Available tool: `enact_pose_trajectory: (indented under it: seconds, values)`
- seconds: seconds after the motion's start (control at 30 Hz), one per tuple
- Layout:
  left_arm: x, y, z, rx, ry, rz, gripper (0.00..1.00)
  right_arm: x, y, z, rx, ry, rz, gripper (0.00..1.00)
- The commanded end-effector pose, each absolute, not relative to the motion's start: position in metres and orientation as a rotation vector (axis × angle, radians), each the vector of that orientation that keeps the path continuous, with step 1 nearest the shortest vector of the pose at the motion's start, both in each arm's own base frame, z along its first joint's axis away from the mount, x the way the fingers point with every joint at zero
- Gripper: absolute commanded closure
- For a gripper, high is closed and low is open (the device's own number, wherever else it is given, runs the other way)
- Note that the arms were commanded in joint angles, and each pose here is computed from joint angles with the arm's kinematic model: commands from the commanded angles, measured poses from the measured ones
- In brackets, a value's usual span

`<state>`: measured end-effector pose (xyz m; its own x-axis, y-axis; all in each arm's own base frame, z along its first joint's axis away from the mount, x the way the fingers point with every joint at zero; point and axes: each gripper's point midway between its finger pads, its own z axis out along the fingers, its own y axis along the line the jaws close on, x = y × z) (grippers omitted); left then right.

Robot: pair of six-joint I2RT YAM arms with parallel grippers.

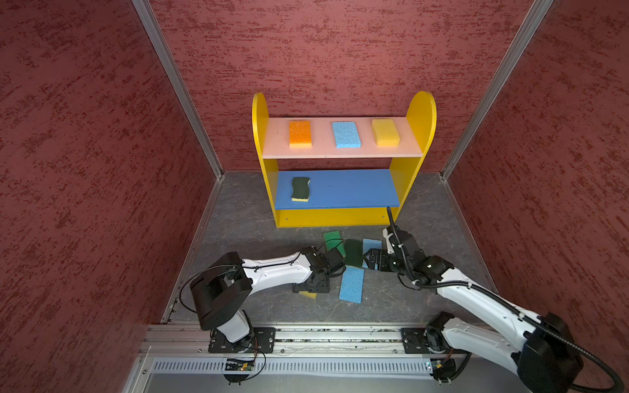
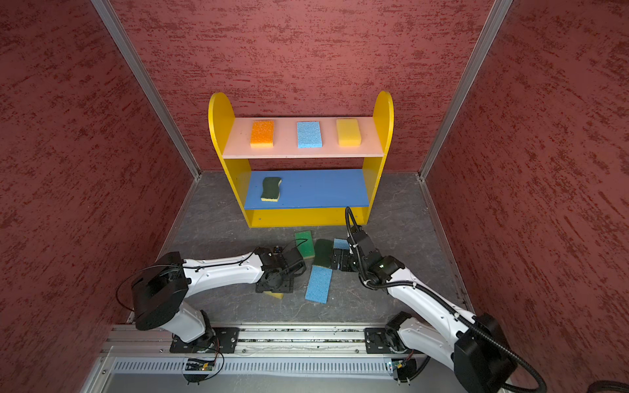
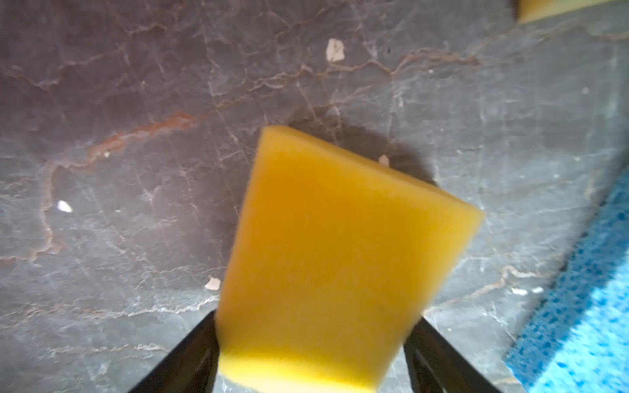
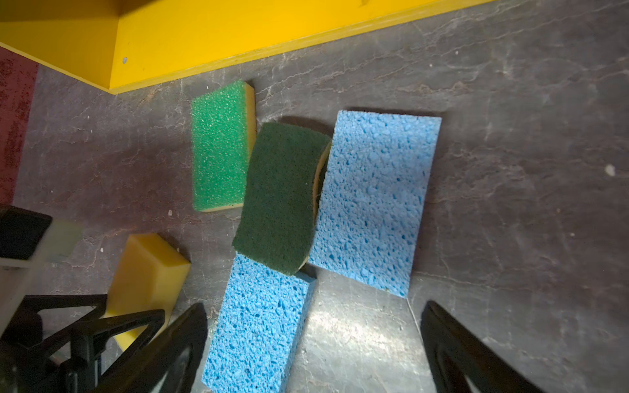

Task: Place and organize the cleaning sponges onto the shelf
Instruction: 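Lift the yellow sponge with the left gripper toward the shelf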

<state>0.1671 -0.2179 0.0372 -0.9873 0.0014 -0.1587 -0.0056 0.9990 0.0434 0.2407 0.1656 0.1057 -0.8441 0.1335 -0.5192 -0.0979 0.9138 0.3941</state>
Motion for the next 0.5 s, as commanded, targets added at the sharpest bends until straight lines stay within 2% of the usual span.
enact_pose_trajectory:
  seconds: [0.0, 0.23, 0.47]
  values:
    - [0.167, -0.217, 0.054, 0.014, 2.960, 0.074, 0.11, 0.242, 0.155, 0.106, 0.036, 2.500, 0.501, 0.01]
    - [0.157, -0.213, 0.048, 0.216, 2.941, 0.011, 0.04, 0.242, 0.159, 0.101, 0.043, 2.511, 0.522, 0.01]
    - [0.158, -0.206, 0.032, 0.371, 2.903, -0.041, 0.02, 0.240, 0.155, 0.103, 0.050, 2.508, 0.506, 0.01]
